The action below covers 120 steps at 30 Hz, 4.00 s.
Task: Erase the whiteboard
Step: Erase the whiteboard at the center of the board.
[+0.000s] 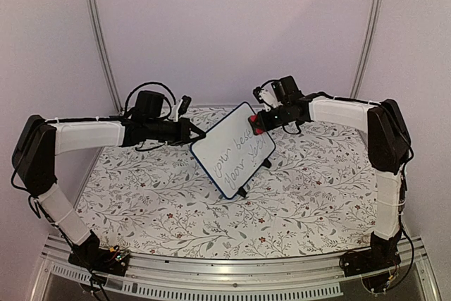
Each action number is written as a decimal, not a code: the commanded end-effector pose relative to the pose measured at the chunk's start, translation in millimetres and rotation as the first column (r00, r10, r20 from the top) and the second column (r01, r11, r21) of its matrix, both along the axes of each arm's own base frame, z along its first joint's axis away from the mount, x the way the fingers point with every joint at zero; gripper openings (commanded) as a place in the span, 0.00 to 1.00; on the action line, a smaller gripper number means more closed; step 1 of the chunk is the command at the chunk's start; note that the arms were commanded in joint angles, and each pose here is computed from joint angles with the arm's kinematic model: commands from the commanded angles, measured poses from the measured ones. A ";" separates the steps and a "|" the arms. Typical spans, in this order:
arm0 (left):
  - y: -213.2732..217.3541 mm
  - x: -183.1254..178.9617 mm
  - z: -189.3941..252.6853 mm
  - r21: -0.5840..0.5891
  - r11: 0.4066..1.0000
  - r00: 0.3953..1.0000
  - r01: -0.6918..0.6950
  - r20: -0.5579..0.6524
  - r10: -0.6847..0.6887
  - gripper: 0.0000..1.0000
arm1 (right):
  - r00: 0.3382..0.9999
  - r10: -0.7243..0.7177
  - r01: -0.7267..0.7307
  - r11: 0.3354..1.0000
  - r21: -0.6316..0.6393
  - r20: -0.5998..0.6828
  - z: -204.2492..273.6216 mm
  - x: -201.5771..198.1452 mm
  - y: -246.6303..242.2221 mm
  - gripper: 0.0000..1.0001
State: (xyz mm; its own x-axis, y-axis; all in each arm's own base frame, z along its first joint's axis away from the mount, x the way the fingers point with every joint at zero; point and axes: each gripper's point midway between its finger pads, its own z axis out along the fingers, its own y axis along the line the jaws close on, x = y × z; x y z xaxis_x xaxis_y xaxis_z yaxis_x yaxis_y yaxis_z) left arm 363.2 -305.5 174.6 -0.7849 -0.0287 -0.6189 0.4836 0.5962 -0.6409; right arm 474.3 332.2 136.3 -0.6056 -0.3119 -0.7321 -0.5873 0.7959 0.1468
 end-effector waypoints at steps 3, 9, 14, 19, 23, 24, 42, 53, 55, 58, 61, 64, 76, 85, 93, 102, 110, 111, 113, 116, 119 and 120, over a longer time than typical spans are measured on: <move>-11.1 -13.5 27.0 -0.054 0.994 0.993 0.091 0.076 -0.087 0.00 | 0.998 0.001 -0.003 0.999 -0.033 -0.062 -24.8 -22.9 -11.8 0.05; -10.4 -13.7 28.9 -0.054 0.994 0.993 0.090 0.082 -0.086 0.00 | 0.999 0.008 -0.009 1.000 -0.014 -0.038 -7.5 -16.0 -6.1 0.06; -9.7 -13.4 30.2 -0.052 0.995 0.993 0.086 0.087 -0.081 0.00 | 1.000 0.012 -0.012 1.000 0.006 -0.011 9.3 -2.4 3.3 0.06; -10.6 -14.5 30.6 -0.057 0.994 0.993 0.091 0.084 -0.086 0.00 | 1.000 0.011 -0.011 1.000 0.008 0.005 17.2 9.6 10.6 0.06; -10.2 -15.4 33.4 -0.058 0.994 0.992 0.089 0.091 -0.084 0.00 | 1.000 0.004 -0.004 1.000 -0.005 0.001 11.9 10.3 9.2 0.06; -9.9 -15.0 33.3 -0.058 0.994 0.992 0.088 0.092 -0.082 0.00 | 1.000 0.002 -0.002 1.000 -0.009 -0.004 8.5 9.7 7.4 0.06; -9.8 -15.2 34.3 -0.059 0.994 0.992 0.089 0.094 -0.084 0.00 | 1.000 -0.016 0.016 1.000 -0.001 -0.005 5.8 -7.2 -6.3 0.06; -10.2 -14.7 31.3 -0.058 0.994 0.993 0.088 0.086 -0.083 0.00 | 1.000 -0.007 0.007 1.000 0.028 0.009 24.1 11.7 6.8 0.06; -10.7 -15.0 31.0 -0.060 0.994 0.993 0.090 0.083 -0.085 0.00 | 1.000 -0.009 0.009 1.000 0.018 -0.005 16.6 4.9 3.2 0.06; -11.0 -14.6 29.8 -0.061 0.994 0.993 0.090 0.080 -0.085 0.01 | 1.000 -0.011 0.011 1.000 0.013 -0.008 9.2 -7.1 -3.0 0.06; -11.3 -14.7 28.6 -0.060 0.994 0.993 0.091 0.077 -0.086 0.03 | 1.000 -0.020 0.020 0.999 0.029 0.015 19.8 -17.1 -9.5 0.06; -11.3 -14.2 28.2 -0.061 0.994 0.994 0.090 0.073 -0.086 0.06 | 0.999 -0.024 0.023 0.999 0.027 0.037 31.8 -27.9 -12.3 0.06; -8.4 -12.4 29.0 -0.054 0.996 0.994 0.077 0.082 -0.072 0.31 | 0.992 -0.043 0.035 0.997 0.069 0.116 73.4 -67.2 -22.0 0.06; -0.7 -9.9 40.7 -0.053 0.997 0.993 0.047 0.115 -0.041 0.60 | 0.994 -0.043 0.036 0.997 0.069 0.097 66.1 -75.2 -26.1 0.06; 11.0 -6.6 55.8 -0.056 0.998 0.988 0.006 0.155 0.003 0.98 | 0.996 -0.041 0.037 0.998 0.052 0.081 54.1 -92.5 -19.9 0.06; 22.9 -9.8 71.9 -0.004 0.998 0.987 -0.061 0.148 0.061 1.00 | 0.995 0.037 -0.037 0.999 0.000 0.094 47.0 -137.2 23.7 0.06; 45.2 -30.2 71.9 0.048 0.996 0.981 -0.074 0.183 0.064 0.97 | 0.991 0.086 -0.084 0.996 -0.020 0.103 45.7 -161.9 48.3 0.06; 46.1 -31.7 64.4 0.051 0.996 0.982 -0.070 0.176 0.060 0.96 | 0.991 0.088 -0.087 0.996 -0.013 0.105 47.0 -163.7 51.4 0.06; 46.5 -32.1 52.1 0.056 0.996 0.986 -0.064 0.158 0.054 0.94 | 0.990 0.095 -0.095 0.995 -0.007 0.106 46.8 -166.9 57.4 0.06; 42.6 -31.6 38.3 0.056 0.997 0.990 -0.046 0.138 0.038 0.90 | 0.990 0.103 -0.103 0.995 -0.008 0.099 41.5 -169.5 62.7 0.06; 39.9 -31.0 25.3 0.060 0.998 0.993 -0.033 0.114 0.026 0.87 | 0.991 0.104 -0.103 0.995 -0.007 0.089 35.4 -170.8 63.6 0.06; 38.5 -31.0 23.5 0.055 0.998 0.994 -0.026 0.109 0.020 0.85 | 0.991 0.105 -0.106 0.994 -0.001 0.088 35.6 -171.7 64.1 0.06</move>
State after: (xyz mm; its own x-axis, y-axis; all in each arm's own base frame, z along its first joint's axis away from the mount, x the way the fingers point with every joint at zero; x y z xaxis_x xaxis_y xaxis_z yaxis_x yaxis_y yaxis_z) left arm 329.4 -263.9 204.7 -0.7171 -0.0155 -0.6968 0.5135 0.6644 -0.5431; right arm 300.2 387.8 167.0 -0.5053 -0.4015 -0.7639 -0.6863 0.7235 0.0737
